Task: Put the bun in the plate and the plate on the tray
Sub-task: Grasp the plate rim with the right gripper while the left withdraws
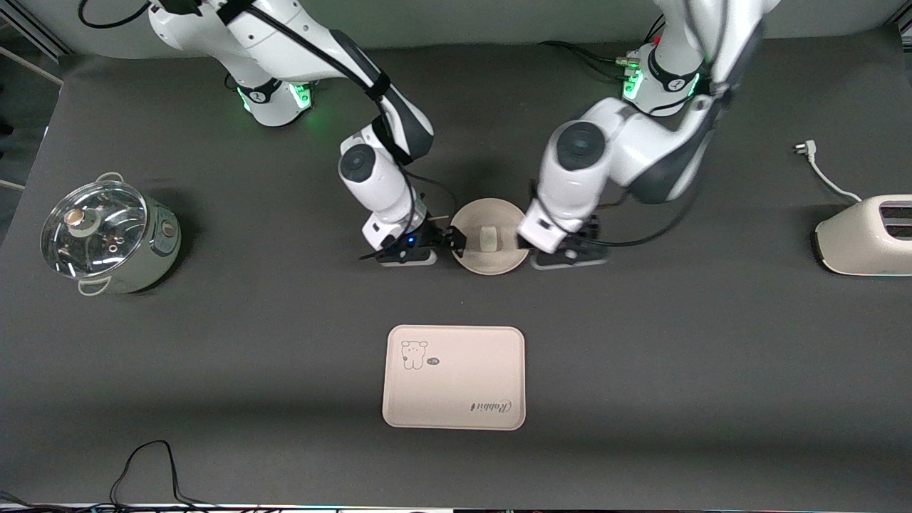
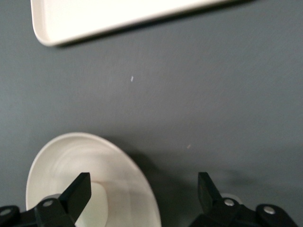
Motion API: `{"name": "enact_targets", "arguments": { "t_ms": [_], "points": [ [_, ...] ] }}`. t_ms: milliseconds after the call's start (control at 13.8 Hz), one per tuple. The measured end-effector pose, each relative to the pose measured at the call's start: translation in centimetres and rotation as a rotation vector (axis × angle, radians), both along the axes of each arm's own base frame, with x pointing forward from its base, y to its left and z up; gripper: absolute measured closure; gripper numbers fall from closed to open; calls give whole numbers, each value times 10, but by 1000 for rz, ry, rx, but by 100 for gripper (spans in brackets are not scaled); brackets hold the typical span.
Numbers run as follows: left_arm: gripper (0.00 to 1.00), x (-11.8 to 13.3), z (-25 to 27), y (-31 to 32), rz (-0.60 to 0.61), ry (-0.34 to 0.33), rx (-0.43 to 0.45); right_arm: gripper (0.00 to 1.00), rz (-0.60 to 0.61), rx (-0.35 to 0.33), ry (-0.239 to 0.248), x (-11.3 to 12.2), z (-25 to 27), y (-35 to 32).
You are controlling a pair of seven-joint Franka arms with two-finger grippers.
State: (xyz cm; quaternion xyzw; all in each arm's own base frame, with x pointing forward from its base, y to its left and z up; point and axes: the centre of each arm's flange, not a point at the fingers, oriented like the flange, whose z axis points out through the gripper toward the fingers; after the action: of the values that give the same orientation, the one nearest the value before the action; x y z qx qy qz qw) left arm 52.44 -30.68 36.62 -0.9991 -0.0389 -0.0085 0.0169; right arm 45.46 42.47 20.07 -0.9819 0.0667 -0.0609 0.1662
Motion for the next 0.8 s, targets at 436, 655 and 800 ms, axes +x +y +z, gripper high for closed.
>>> {"name": "enact_targets", "arguments": {
  "t_ms": [436, 655, 800],
  "points": [
    [0, 49, 64, 211, -69, 42, 49, 23, 28, -8, 8, -25, -23, 25],
    [0, 43, 94, 260, -49, 44, 55, 49, 30, -14, 12, -27, -31, 25],
    [0, 31, 125, 273, -25, 65, 56, 73, 28, -17, 12, -28, -36, 24]
  ]
}}
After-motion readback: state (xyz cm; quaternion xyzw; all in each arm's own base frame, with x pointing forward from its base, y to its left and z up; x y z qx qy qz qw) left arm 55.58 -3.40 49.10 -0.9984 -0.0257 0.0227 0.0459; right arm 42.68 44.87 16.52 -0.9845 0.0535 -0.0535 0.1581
